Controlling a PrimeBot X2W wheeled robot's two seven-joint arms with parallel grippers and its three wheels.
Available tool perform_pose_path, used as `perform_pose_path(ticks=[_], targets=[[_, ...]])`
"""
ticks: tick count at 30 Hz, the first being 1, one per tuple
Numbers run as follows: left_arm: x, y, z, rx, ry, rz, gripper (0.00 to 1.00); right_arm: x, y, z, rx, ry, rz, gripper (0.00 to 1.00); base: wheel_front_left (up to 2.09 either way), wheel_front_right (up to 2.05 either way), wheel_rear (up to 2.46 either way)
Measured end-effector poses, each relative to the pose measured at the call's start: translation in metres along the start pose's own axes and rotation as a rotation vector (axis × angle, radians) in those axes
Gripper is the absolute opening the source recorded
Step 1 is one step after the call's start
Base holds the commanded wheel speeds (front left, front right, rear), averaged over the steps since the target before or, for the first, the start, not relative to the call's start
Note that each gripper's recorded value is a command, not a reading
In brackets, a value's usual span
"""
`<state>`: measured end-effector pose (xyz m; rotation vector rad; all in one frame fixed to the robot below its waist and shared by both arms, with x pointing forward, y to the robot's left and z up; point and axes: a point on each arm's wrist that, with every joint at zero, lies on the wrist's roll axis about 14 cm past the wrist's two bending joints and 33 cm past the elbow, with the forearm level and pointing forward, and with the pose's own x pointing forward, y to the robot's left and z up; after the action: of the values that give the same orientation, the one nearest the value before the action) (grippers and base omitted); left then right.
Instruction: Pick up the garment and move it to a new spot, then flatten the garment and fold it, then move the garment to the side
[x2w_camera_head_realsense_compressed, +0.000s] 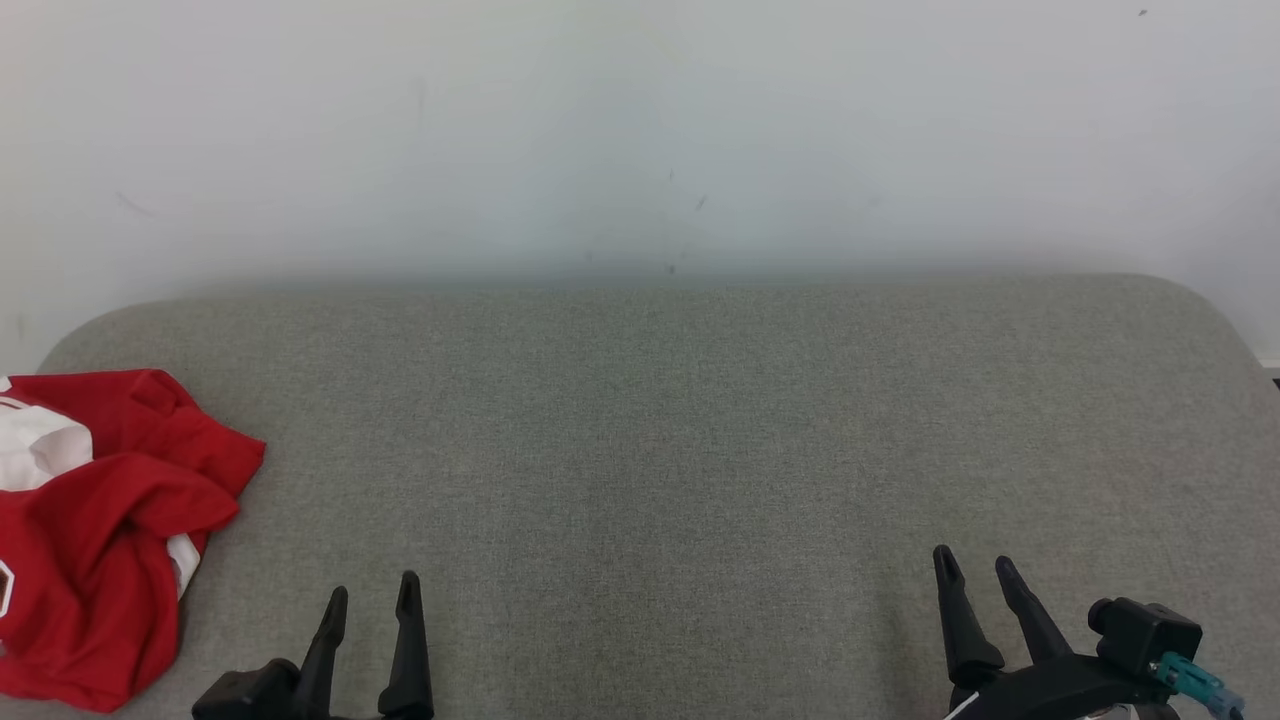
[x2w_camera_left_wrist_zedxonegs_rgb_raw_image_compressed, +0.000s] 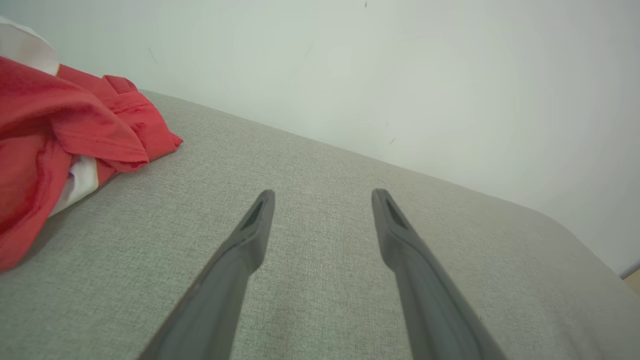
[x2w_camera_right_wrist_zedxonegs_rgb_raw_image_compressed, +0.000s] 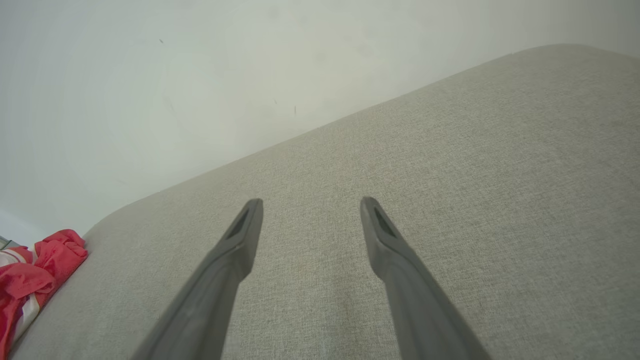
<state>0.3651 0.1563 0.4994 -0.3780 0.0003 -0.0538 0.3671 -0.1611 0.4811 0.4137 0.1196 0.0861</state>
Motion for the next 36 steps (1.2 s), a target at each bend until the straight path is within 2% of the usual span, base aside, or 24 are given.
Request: perform_pose_path(ticks=[36], targets=[[-0.009, -0.012, -0.002, 0.245, -0.038, -0.060, 1.00, -0.005, 0.002, -0.008, -0.258, 0.029, 0.018, 1.00, 0.00, 0.00, 0.00]])
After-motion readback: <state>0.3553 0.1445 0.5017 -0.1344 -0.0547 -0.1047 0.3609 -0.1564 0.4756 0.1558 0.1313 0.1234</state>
